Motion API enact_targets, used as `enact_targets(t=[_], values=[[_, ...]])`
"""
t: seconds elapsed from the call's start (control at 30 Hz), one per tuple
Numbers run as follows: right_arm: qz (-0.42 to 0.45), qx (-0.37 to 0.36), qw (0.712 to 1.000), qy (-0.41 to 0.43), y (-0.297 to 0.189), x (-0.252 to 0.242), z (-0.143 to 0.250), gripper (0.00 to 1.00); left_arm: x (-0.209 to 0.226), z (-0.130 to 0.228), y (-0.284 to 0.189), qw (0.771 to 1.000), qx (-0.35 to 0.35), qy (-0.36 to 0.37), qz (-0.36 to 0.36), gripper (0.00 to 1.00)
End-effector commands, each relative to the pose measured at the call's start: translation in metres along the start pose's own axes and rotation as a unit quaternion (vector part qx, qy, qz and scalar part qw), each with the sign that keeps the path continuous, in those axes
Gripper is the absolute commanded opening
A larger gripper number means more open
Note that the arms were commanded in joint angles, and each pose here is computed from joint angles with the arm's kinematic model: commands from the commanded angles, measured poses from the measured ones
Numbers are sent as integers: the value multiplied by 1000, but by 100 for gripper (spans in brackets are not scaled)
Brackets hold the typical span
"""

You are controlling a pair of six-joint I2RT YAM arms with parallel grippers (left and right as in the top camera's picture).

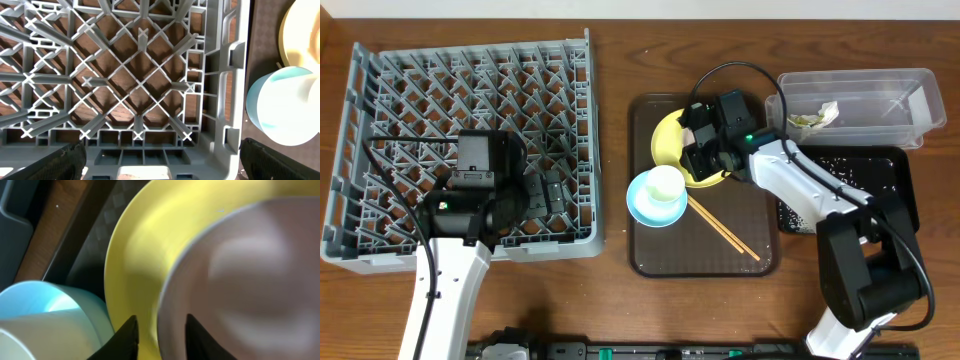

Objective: Sort waste into correct bins and load items into the dishwasher rack
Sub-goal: 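Grasp the white cup from the blue bowl with the right gripper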

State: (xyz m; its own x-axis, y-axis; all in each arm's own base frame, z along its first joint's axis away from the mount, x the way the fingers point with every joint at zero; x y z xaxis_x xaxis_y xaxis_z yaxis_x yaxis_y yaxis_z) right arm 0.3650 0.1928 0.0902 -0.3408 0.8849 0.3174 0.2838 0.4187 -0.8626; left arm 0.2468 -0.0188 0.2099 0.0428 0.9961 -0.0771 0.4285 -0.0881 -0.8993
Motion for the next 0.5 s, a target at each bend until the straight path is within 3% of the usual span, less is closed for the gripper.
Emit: enact_targets(t=[0.0, 0.27, 0.47], values=[[-4, -30, 999, -19, -27, 15, -21, 36, -1, -5, -4, 1000, -8, 3, 0, 100], [-34, -65, 996, -42, -95, 52, -34, 34, -1, -5, -4, 1000, -8, 3, 0, 100], [-53, 8, 997, -61, -84, 78, 0, 30, -1, -5, -4, 1000, -8, 3, 0, 100]])
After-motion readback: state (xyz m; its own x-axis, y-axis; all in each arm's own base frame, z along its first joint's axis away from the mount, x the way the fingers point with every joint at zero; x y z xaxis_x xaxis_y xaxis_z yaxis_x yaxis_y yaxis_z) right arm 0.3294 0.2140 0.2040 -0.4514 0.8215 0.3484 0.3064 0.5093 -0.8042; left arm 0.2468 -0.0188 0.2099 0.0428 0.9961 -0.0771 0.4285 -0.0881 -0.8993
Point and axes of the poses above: each gripper's point midway between its finger pads, its own y axis out along the fingers, its own x axis along the line the jaws close on, z = x × y, the point moved 5 cm from there along -y, back along the fingers, and after that the axes turned 11 degrees about y, right-handed, at the moved point
